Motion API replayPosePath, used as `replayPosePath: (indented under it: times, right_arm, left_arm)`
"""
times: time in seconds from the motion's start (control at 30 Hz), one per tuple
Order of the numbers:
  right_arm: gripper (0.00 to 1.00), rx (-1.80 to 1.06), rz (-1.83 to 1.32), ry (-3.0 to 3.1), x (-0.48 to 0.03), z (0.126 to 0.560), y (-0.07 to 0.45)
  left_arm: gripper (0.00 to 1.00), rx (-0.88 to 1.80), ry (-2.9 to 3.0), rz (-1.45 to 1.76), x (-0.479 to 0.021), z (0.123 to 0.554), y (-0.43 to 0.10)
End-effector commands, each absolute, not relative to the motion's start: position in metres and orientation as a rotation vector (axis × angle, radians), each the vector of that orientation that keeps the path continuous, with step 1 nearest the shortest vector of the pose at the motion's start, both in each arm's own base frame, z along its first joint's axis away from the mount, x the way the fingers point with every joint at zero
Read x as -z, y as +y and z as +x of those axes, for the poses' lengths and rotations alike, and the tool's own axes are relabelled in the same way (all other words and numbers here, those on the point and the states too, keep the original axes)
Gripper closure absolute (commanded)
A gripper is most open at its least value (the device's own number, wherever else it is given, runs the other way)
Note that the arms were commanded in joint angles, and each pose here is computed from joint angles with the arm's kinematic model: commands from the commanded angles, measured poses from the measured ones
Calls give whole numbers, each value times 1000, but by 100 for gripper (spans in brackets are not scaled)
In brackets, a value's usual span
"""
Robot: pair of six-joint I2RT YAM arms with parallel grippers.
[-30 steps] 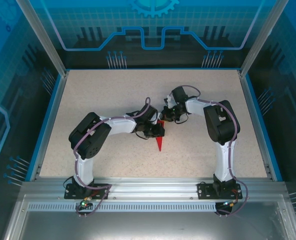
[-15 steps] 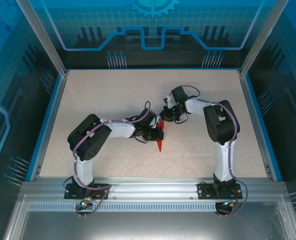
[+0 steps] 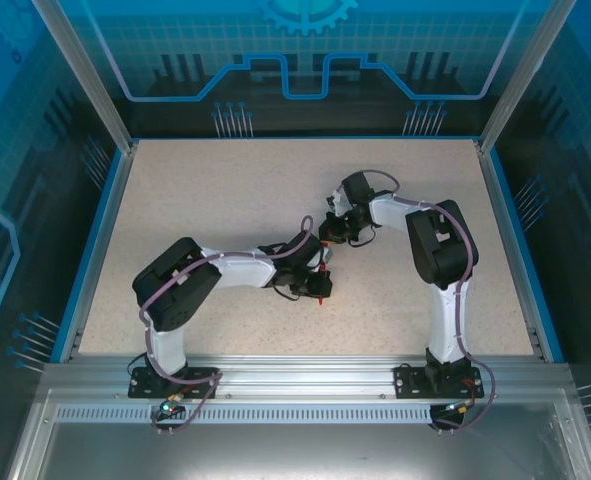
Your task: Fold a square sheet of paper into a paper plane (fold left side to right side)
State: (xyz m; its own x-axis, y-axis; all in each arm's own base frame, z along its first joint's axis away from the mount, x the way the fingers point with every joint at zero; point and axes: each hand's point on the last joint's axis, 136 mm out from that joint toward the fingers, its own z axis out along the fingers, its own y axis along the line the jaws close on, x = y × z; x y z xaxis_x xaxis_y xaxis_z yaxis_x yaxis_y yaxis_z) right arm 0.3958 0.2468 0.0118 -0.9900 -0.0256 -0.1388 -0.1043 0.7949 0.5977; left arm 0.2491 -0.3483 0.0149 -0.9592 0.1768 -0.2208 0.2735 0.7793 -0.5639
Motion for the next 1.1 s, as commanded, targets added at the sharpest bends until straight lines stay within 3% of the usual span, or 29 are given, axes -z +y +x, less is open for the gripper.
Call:
replayPosePath:
  times: [0.0,0.37,0.63,0.77,0.9,1.07]
  right_arm:
    - [96,-812,-69,2961,24,388,229]
    - [96,-826,-76,2957,23,389,231]
    - [93,-888,-120,2864,-12,402,241]
    - [76,-869,-173,2760,-63,416,241]
    - [63,-751,-205,2682,-112,419,226]
    - [52,-546,-200,2701,-134,397,199]
  left_arm:
    - [91,885,2966,419,3,203,-332]
    - [91,947,2964,389,5,178,-331]
    - [90,1046,2845,408,-36,181,-339]
    - [89,961,2748,394,-74,199,-329]
    - [86,666,2654,274,-101,230,-294]
    - [82,280,2449,-14,-131,268,-228]
